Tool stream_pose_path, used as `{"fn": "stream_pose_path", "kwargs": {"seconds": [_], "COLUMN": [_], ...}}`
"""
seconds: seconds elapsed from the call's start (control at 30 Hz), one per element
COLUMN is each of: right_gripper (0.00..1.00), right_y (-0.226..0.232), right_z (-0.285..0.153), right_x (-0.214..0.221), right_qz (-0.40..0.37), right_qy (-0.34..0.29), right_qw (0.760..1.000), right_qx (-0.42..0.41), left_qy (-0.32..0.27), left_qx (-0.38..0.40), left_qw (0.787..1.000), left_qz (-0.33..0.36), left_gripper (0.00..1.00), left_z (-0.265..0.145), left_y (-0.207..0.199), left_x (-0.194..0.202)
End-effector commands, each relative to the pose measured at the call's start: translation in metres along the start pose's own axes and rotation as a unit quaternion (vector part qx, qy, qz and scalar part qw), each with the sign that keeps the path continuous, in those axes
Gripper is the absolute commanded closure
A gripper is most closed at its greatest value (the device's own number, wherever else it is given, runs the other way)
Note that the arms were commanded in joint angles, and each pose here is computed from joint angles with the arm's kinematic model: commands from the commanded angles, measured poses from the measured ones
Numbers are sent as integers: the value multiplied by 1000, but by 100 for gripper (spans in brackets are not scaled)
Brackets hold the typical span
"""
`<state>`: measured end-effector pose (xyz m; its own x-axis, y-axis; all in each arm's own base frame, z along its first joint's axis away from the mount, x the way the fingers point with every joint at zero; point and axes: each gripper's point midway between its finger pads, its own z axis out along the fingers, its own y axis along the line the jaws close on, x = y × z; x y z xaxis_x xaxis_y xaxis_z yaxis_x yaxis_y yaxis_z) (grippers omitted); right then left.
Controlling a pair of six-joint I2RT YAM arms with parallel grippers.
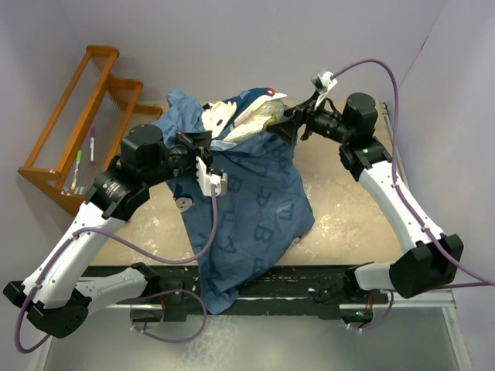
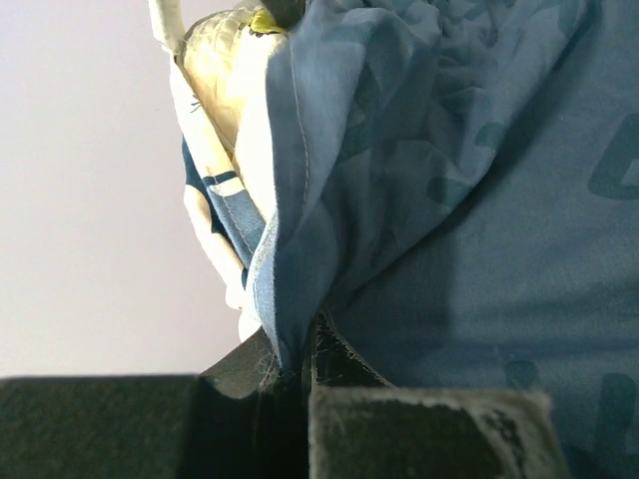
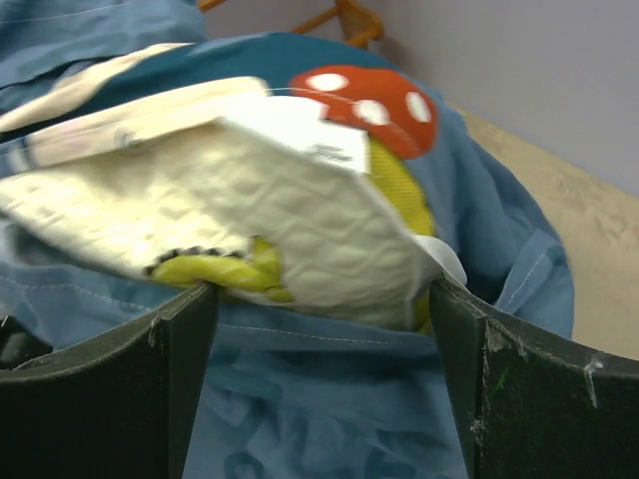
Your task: Remove the pillowcase from the pillow
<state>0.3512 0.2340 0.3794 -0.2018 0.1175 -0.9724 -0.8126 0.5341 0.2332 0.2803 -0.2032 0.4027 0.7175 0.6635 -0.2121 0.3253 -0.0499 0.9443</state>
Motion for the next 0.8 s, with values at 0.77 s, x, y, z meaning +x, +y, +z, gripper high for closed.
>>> {"fn": "stream_pose_path", "kwargs": {"seconds": [0.77], "right_gripper": [13], "right_y": [92], "right_z": [31], "right_x": [-67], "right_qz": [-21], "right_qy": [-71], "right_qw": [962], "right_qx": [-261], "left_qy": [-40], "left_qx": [-120], "left_qw": [989], "left_qz": [73], "left_gripper": [100], "left_z": [-25], "left_y": [75], "left_x": [-31]}}
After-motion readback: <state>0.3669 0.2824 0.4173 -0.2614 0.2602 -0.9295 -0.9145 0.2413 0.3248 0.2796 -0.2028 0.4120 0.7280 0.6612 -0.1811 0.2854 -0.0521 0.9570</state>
